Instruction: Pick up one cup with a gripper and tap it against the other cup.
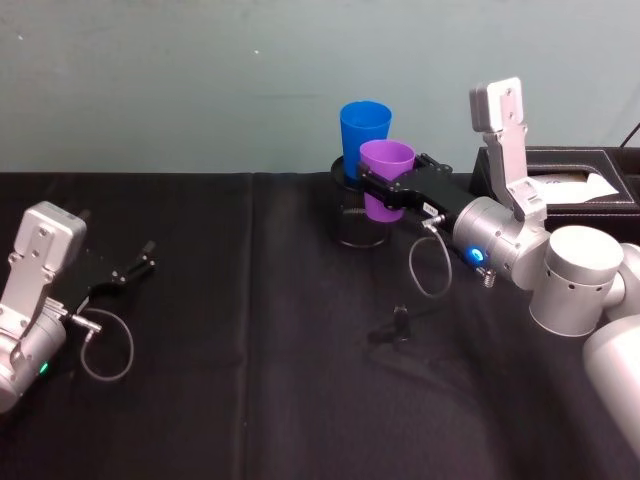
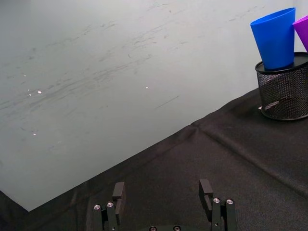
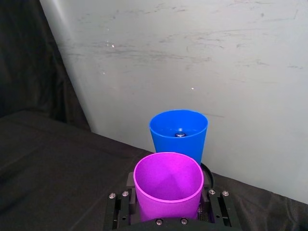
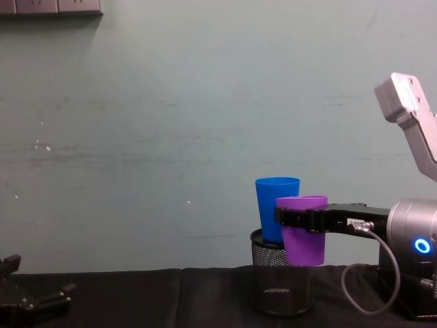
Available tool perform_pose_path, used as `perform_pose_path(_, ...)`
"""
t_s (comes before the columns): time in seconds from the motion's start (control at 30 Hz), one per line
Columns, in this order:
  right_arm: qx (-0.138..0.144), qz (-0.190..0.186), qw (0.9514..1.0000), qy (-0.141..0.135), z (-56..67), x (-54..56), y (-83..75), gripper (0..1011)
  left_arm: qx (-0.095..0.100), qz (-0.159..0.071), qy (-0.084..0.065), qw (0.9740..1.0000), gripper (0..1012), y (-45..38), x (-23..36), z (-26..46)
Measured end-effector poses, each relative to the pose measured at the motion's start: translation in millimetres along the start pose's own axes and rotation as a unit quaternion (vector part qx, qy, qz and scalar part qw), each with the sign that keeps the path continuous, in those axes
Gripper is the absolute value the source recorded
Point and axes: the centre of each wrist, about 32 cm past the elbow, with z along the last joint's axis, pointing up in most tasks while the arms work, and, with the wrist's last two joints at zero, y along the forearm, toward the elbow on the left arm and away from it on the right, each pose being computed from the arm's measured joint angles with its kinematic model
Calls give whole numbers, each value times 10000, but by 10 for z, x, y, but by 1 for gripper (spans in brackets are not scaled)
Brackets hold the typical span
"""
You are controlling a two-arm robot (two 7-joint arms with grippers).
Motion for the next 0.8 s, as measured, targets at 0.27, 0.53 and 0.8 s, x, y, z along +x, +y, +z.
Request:
perform_pose_path(0.27,0,0,10000,0,0,0,0,734,0,0,0,10000,1000,0,0,0)
perform_pose_path(0.53,0,0,10000,0,0,0,0,734,0,0,0,10000,1000,0,0,0)
perform_pose_path(0.8,0,0,10000,0,0,0,0,734,0,0,0,10000,1000,0,0,0)
